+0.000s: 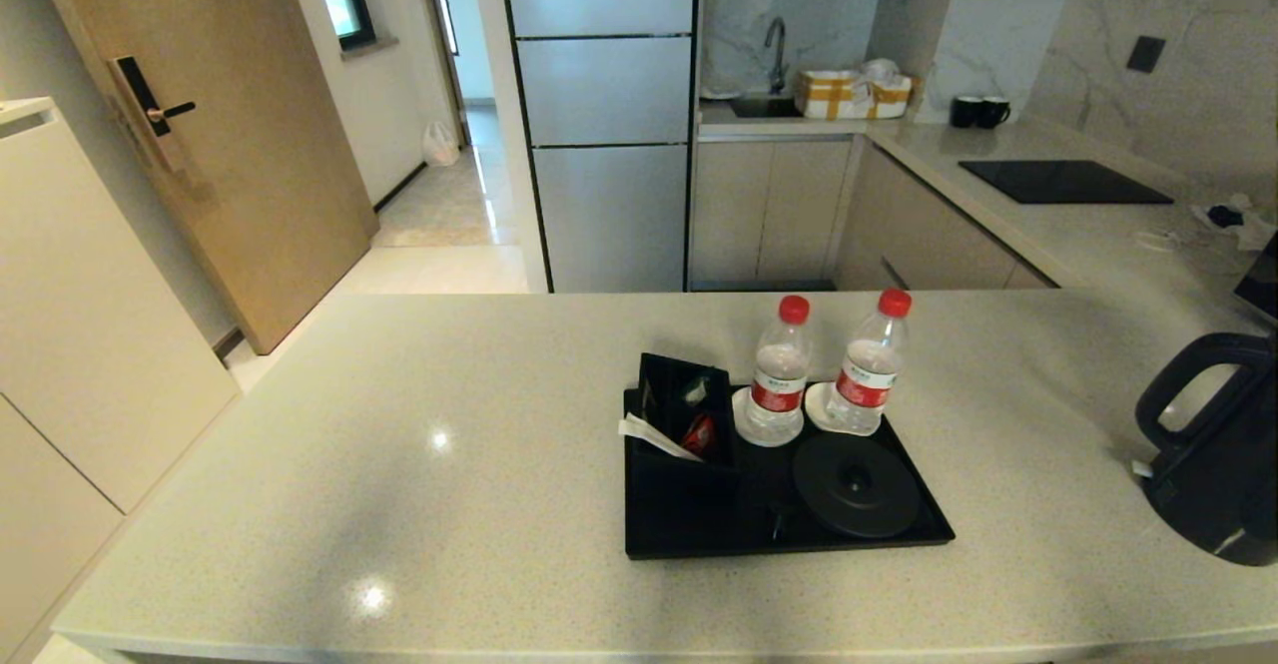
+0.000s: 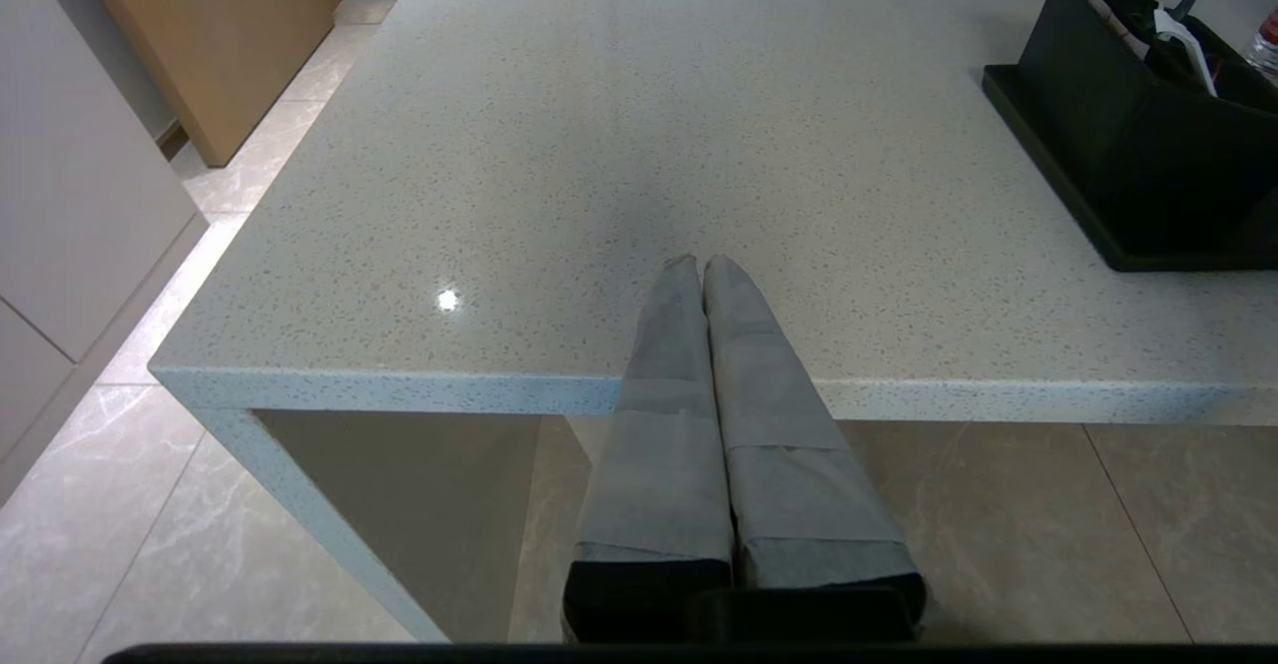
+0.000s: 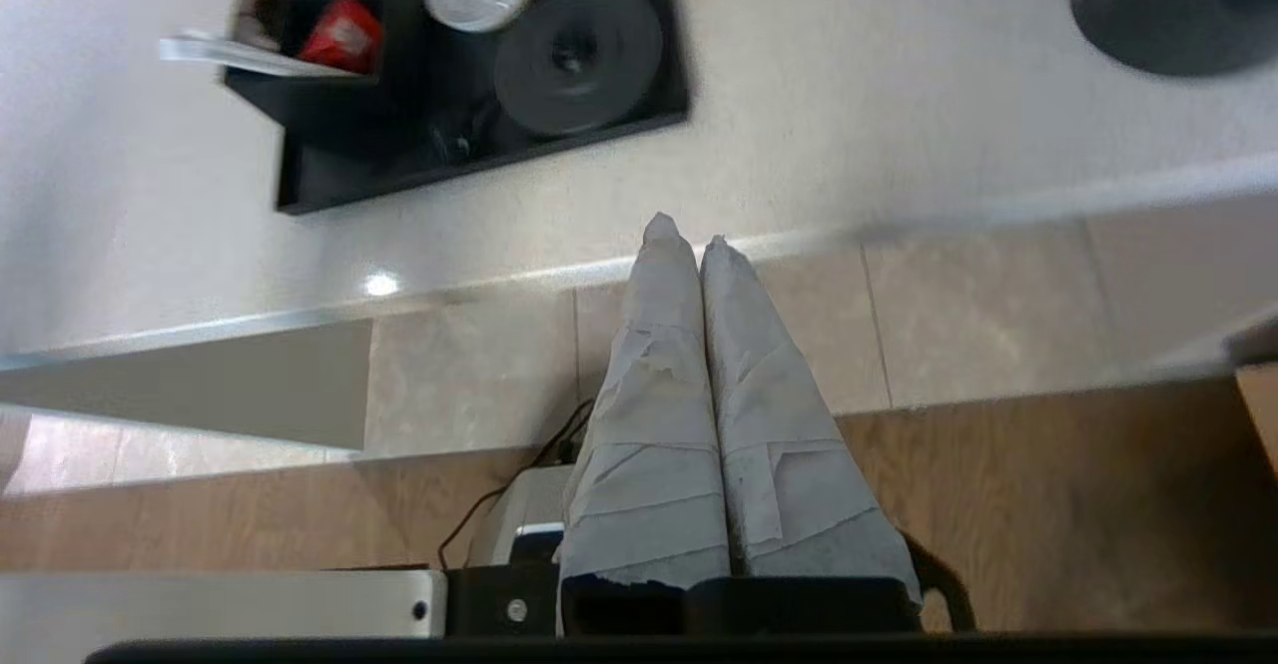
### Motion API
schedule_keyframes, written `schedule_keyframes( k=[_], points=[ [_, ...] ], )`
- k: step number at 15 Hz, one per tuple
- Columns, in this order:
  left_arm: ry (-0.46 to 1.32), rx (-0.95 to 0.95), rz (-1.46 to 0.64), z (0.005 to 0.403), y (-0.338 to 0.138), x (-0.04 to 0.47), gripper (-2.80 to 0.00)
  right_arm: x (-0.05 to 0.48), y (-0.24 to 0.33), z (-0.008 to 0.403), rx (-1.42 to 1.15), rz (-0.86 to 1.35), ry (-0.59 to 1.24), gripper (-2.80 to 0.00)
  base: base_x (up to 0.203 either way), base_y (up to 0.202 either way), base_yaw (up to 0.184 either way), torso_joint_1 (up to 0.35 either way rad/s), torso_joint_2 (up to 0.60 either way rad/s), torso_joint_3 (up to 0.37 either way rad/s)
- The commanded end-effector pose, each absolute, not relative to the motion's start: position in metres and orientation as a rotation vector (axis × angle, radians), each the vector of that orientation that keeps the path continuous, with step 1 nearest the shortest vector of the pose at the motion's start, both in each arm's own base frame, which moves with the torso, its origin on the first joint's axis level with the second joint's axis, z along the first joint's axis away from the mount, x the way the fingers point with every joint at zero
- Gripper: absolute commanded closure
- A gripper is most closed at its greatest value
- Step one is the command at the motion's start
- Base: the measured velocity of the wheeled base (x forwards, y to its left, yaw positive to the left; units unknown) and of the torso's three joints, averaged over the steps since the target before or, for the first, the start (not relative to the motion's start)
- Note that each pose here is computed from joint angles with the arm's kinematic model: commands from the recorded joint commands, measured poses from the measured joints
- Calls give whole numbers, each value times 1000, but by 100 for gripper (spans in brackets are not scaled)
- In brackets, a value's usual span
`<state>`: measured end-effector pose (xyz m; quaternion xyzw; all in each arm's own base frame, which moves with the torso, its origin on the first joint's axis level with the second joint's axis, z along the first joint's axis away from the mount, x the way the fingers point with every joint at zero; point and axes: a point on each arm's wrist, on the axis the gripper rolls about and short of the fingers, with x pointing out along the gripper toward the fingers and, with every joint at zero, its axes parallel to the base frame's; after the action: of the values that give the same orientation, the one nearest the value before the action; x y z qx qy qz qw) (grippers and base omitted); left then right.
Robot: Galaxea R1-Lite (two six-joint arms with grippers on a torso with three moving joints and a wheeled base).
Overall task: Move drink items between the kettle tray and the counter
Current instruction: Pick up the bottled water
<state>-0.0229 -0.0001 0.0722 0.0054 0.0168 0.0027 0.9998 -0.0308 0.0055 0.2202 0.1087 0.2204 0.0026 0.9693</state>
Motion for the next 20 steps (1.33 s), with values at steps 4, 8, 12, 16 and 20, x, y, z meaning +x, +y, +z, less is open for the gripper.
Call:
schedule_keyframes(
  k=[4,8,12,16,20],
  points=[
    [33,11,6,72,0,-23,0,-48,8,200,224,-34,402,0,0,0,0,0,0,0],
    [34,11,6,72,0,-23,0,-42,8,199,223,-15,391,0,0,0,0,0,0,0],
    [32,11,6,72,0,-23,0,-28,10,198,247,156,433,0,0,0,0,0,0,0],
    [34,11,6,72,0,-23,0,17,8,203,236,306,507,0,0,0,0,0,0,0],
    [35,11,6,72,0,-23,0,86,5,197,207,402,573,0,0,0,0,0,0,0]
  ],
)
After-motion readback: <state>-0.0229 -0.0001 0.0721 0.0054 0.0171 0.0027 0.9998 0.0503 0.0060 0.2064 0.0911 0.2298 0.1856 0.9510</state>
